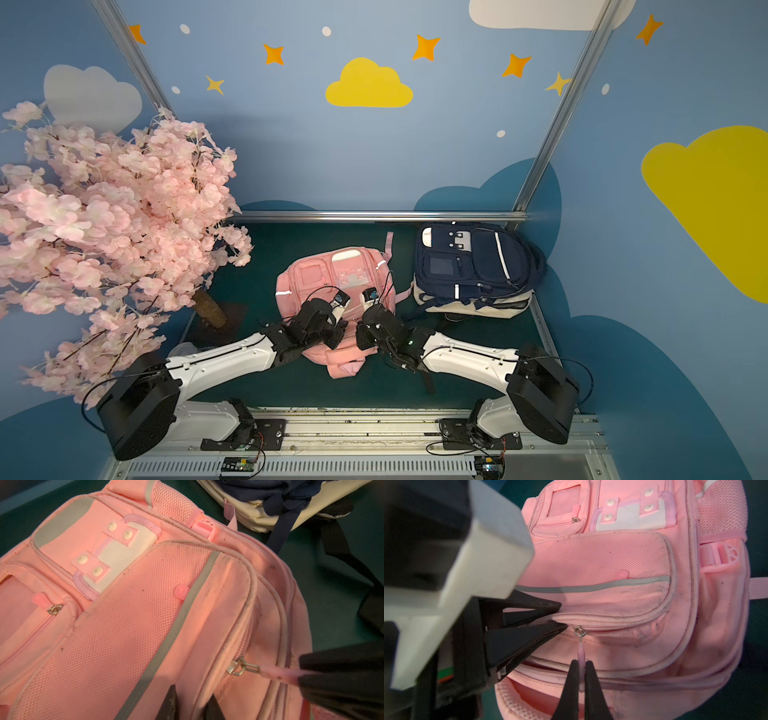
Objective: Zip up the backpack
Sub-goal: Zip the zipper on the backpack.
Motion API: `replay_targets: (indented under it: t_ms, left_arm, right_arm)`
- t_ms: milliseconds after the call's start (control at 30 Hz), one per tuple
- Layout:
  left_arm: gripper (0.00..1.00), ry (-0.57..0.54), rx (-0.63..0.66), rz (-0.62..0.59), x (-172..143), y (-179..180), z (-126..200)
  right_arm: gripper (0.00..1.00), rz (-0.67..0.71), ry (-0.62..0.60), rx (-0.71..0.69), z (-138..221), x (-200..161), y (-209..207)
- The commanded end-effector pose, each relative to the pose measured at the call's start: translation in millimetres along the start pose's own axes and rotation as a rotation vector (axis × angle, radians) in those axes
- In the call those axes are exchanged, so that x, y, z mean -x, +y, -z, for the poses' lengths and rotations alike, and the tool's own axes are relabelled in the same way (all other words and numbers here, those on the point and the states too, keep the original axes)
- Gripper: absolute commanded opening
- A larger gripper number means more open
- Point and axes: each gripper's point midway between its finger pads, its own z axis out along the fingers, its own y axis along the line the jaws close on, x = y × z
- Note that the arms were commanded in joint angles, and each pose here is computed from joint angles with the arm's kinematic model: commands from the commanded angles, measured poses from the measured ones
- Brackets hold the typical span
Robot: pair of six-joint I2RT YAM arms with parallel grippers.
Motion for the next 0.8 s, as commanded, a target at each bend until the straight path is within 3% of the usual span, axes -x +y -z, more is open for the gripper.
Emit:
replay_targets:
  t_ms: [0,367,567,667,767]
  left_arm:
    - [0.16,-0.001,0.041,0.02,-5,10,5]
    - [0.1,-0.048,0.054,0.011,-8,14,19]
    - [0.12,-0.039,0.019,0.003,-12,9,19]
    - [0.19,-0.034,-0.037,-0.008,-8,-2,18]
    - [0.35,-0.035,-0.082,-0.009,4,-10,20]
  right_arm:
    - [0.0,-0.024,0.019,-0.129,0,-7,-30]
    - [0.0,-0.064,0.008,-0.226,9,-3,-74]
    - [0.0,-0.079,-0.007,-0.167,12,9,-66]
    - [0.0,-0.024,0.022,-0.039,12,13,-39]
    - [0.0,-0.002,0.022,0.022,11,13,-21]
